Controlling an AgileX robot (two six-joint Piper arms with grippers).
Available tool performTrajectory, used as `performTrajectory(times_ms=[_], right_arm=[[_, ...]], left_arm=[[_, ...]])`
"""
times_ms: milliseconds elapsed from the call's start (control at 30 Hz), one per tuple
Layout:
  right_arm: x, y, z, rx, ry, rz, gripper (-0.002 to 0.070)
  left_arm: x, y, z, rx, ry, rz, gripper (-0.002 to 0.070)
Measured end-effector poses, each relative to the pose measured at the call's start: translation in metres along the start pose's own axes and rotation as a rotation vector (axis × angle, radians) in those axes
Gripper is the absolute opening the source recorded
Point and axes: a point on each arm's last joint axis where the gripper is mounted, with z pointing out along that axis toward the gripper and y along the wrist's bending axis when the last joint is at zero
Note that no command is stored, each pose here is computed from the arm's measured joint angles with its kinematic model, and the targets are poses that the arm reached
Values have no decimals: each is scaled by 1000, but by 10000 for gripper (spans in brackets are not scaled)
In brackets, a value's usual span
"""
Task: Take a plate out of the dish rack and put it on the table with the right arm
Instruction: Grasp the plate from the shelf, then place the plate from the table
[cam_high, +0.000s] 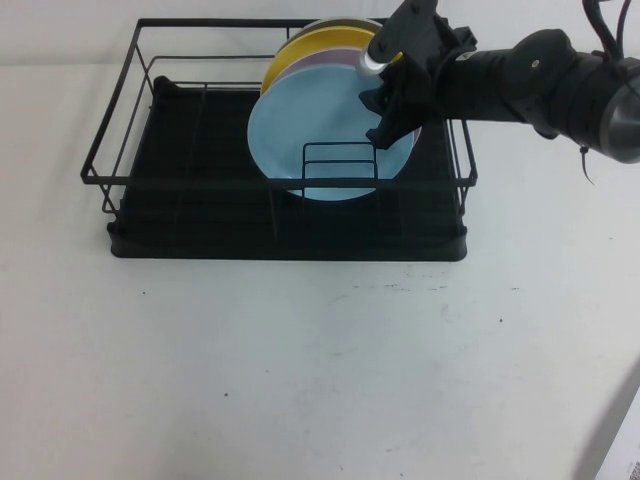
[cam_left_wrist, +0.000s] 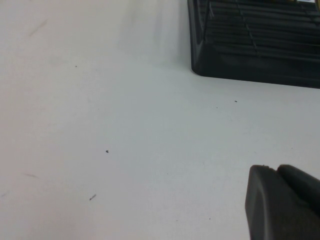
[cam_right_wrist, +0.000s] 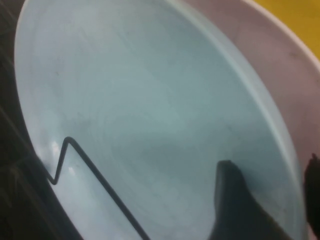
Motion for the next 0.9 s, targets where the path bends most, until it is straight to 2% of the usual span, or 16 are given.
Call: performTrajectory(times_ms=[333,567,900], right_arm=[[0,-1,0,8,0,-24,54],[-15,-3,-16,-5,-24,-50,50],[-74,-14,-99,11,-103,-61,38]], left_arm=[[0,0,0,0,0,0,-4],[0,0,0,0,0,0,-4],[0,0,0,0,0,0,-4]])
